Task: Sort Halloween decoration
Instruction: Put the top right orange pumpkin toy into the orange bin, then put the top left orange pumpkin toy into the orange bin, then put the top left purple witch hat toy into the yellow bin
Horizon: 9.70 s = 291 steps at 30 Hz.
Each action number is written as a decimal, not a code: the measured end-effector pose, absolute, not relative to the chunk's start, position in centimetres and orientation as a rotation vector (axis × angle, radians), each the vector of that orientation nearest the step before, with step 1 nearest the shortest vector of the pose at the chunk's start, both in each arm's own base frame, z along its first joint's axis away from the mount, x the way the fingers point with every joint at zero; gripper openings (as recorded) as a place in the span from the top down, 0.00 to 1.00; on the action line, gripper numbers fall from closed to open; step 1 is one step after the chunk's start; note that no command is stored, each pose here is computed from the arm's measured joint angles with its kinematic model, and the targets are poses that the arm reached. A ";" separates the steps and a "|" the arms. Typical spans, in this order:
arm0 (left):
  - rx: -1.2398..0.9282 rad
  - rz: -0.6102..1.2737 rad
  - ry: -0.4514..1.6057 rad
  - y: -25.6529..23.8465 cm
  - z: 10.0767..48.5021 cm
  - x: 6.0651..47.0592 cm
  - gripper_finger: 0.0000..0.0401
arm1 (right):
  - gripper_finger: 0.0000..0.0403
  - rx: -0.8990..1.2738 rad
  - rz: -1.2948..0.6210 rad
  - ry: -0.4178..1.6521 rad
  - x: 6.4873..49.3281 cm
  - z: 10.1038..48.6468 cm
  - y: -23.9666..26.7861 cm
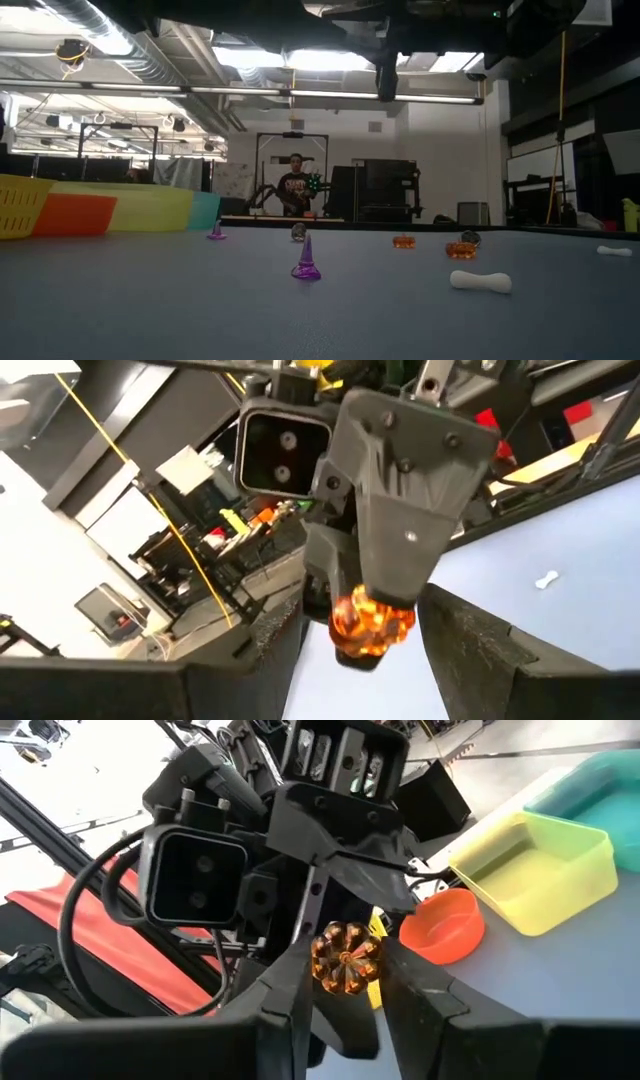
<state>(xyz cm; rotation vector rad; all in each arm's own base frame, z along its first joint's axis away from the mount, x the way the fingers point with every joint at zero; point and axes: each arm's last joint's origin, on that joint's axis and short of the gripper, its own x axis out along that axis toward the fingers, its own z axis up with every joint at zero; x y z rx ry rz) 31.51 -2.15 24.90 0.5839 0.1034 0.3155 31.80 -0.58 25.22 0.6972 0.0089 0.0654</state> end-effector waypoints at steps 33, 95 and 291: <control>0.576 0.332 0.110 -2.2 24.9 31.5 0.81 | 0.76 0.698 0.025 0.010 31.8 25.1 -0.7; -0.103 0.257 0.655 -2.5 18.9 29.4 0.64 | 0.52 0.353 -0.121 0.521 30.4 20.2 -1.8; -0.065 0.766 1.294 -5.6 20.9 29.2 0.67 | 0.52 0.311 -0.164 0.547 30.2 19.9 -2.0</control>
